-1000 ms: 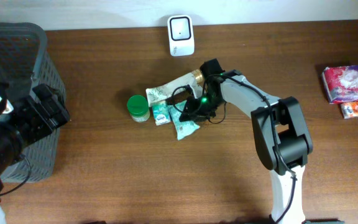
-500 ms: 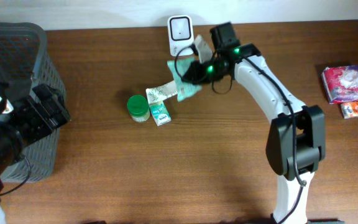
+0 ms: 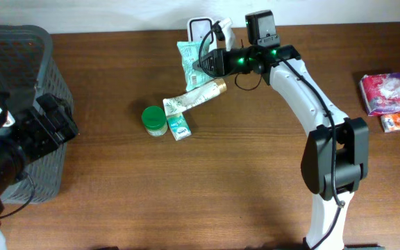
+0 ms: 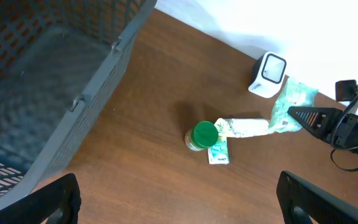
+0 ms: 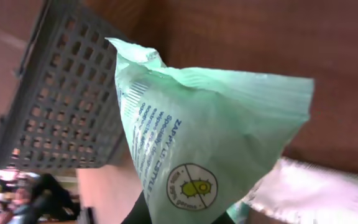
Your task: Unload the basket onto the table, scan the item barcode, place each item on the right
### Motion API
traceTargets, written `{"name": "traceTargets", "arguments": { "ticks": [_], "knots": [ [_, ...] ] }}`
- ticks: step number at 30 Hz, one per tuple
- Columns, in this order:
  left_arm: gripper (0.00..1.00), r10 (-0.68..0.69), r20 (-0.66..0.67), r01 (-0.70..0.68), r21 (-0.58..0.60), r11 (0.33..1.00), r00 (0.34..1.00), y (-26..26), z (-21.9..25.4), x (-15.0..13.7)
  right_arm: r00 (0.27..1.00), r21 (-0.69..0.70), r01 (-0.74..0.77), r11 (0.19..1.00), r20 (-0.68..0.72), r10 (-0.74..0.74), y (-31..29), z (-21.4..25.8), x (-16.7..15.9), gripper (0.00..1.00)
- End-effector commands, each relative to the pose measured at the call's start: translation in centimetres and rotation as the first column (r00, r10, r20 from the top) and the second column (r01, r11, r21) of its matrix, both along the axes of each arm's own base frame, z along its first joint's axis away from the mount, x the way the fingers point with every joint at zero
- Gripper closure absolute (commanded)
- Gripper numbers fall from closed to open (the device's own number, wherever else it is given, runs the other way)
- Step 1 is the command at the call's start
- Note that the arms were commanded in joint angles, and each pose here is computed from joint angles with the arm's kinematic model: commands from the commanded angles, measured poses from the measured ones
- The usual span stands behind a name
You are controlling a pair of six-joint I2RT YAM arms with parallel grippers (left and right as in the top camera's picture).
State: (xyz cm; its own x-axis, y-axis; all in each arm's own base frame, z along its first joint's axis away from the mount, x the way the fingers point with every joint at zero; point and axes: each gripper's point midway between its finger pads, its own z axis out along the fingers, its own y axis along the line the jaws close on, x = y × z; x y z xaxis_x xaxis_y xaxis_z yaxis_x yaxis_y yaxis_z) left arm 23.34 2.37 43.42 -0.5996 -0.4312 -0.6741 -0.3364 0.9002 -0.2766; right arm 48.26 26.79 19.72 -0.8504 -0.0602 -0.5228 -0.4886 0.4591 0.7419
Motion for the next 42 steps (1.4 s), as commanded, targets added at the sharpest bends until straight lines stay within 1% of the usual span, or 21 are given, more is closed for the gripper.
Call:
{"name": "traceTargets", "arguments": {
  "ticks": [1, 15, 18, 20, 21, 22, 23, 25, 27, 28, 29, 31, 32, 33, 35, 36, 37, 39, 40, 41, 42],
  "knots": [
    [0.01, 0.008, 0.000, -0.008, -0.012, 1.000, 1.000, 0.0, 0.0, 0.0, 0.998, 0.055, 0.013, 0.998, -0.059, -0.010, 0.0, 2.5, -0.6, 0.96],
    [0.01, 0.008, 0.000, -0.008, -0.012, 1.000, 1.000, 0.0, 0.0, 0.0, 0.997, 0.043, 0.023, 0.999, -0.070, -0.020, -0.2, 2.2, -0.6, 0.96],
    [0.01, 0.008, 0.000, -0.008, -0.012, 1.000, 1.000, 0.0, 0.0, 0.0, 0.992, -0.060, 0.119, 0.991, -0.035, -0.121, -0.8, 0.7, 0.9, 0.96],
    [0.01, 0.008, 0.000, -0.008, -0.013, 1.000, 1.000, 0.0, 0.0, 0.0, 0.973, -0.198, 0.222, 0.955, 0.112, -0.203, -2.0, -0.6, 3.0, 0.96],
    [0.01, 0.008, 0.000, -0.008, -0.012, 1.000, 1.000, 0.0, 0.0, 0.0, 0.944, -0.288, 0.305, 0.908, 0.215, -0.249, -3.4, -1.3, 4.6, 0.96],
    [0.01, 0.008, 0.000, -0.008, -0.012, 1.000, 1.000, 0.0, 0.0, 0.0, 0.868, -0.401, 0.466, 0.789, 0.382, -0.318, -6.2, -1.5, 7.2, 0.96],
    [0.01, 0.008, 0.000, -0.008, -0.012, 1.000, 1.000, 0.0, 0.0, 0.0, 0.793, -0.442, 0.571, 0.692, 0.515, -0.325, -8.0, -0.6, 8.9, 0.96],
    [0.01, 0.008, 0.000, -0.008, -0.012, 1.000, 1.000, 0.0, 0.0, 0.0, 0.674, -0.453, 0.676, 0.582, 0.700, -0.237, -9.5, 1.9, 11.0, 0.96],
    [0.01, 0.008, 0.000, -0.008, -0.012, 1.000, 1.000, 0.0, 0.0, 0.0, 0.564, -0.440, 0.721, 0.536, 0.821, -0.085, -9.4, 4.3, 12.5, 0.96],
    [0.01, 0.008, 0.000, -0.008, -0.012, 1.000, 1.000, 0.0, 0.0, 0.0, 0.504, -0.426, 0.740, 0.521, 0.864, -0.009, -9.0, 5.2, 13.2, 0.96],
    [0.01, 0.008, 0.000, -0.008, -0.012, 1.000, 1.000, 0.0, 0.0, 0.0, 0.467, -0.427, 0.755, 0.498, 0.883, 0.051, -8.8, 5.3, 13.8, 0.96],
    [0.01, 0.008, 0.000, -0.008, -0.012, 1.000, 1.000, 0.0, 0.0, 0.0, 0.471, -0.459, 0.800, 0.387, 0.879, 0.070, -10.5, 3.9, 14.4, 0.96],
    [0.01, 0.008, 0.000, -0.008, -0.012, 1.000, 1.000, 0.0, 0.0, 0.0, 0.504, -0.497, 0.810, 0.311, 0.861, 0.063, -12.1, 2.8, 14.3, 0.96],
    [0.01, 0.008, 0.000, -0.008, -0.012, 1.000, 1.000, 0.0, 0.0, 0.0, 0.572, -0.571, 0.786, 0.235, 0.817, 0.073, -13.7, 1.1, 13.5, 0.96],
    [0.01, 0.008, 0.000, -0.008, -0.012, 1.000, 1.000, 0.0, 0.0, 0.0, 0.660, -0.665, 0.736, 0.127, 0.747, 0.086, -15.9, -1.0, 12.2, 0.96],
    [0.01, 0.008, 0.000, -0.008, -0.012, 1.000, 1.000, 0.0, 0.0, 0.0, 0.724, -0.729, 0.682, 0.050, 0.684, 0.095, -17.5, -2.4, 10.9, 0.96],
    [0.01, 0.008, 0.000, -0.008, -0.012, 1.000, 1.000, 0.0, 0.0, 0.0, 0.780, -0.782, 0.623, -0.007, 0.621, 0.074, -19.1, -3.9, 9.5, 0.96],
    [0.01, 0.008, 0.000, -0.008, -0.012, 1.000, 1.000, 0.0, 0.0, 0.0, 0.836, -0.836, 0.545, -0.064, 0.547, -0.045, -22.2, -5.9, 7.2, 0.96],
    [0.01, 0.008, 0.000, -0.008, -0.012, 1.000, 1.000, 0.0, 0.0, 0.0, 0.846, -0.852, 0.519, -0.078, 0.524, -0.101, -23.5, -6.6, 6.3, 0.96],
    [0.01, 0.008, 0.000, -0.008, -0.012, 1.000, 1.000, 0.0, 0.0, 0.0, 0.839, -0.862, 0.499, -0.091, 0.507, -0.197, -25.2, -7.4, 5.3, 0.96],
    [0.01, 0.008, 0.000, -0.008, -0.012, 1.000, 1.000, 0.0, 0.0, 0.0, 0.831, -0.867, 0.488, -0.097, 0.496, -0.251, -26.2, -7.8, 4.6, 0.96]
  ]
}}
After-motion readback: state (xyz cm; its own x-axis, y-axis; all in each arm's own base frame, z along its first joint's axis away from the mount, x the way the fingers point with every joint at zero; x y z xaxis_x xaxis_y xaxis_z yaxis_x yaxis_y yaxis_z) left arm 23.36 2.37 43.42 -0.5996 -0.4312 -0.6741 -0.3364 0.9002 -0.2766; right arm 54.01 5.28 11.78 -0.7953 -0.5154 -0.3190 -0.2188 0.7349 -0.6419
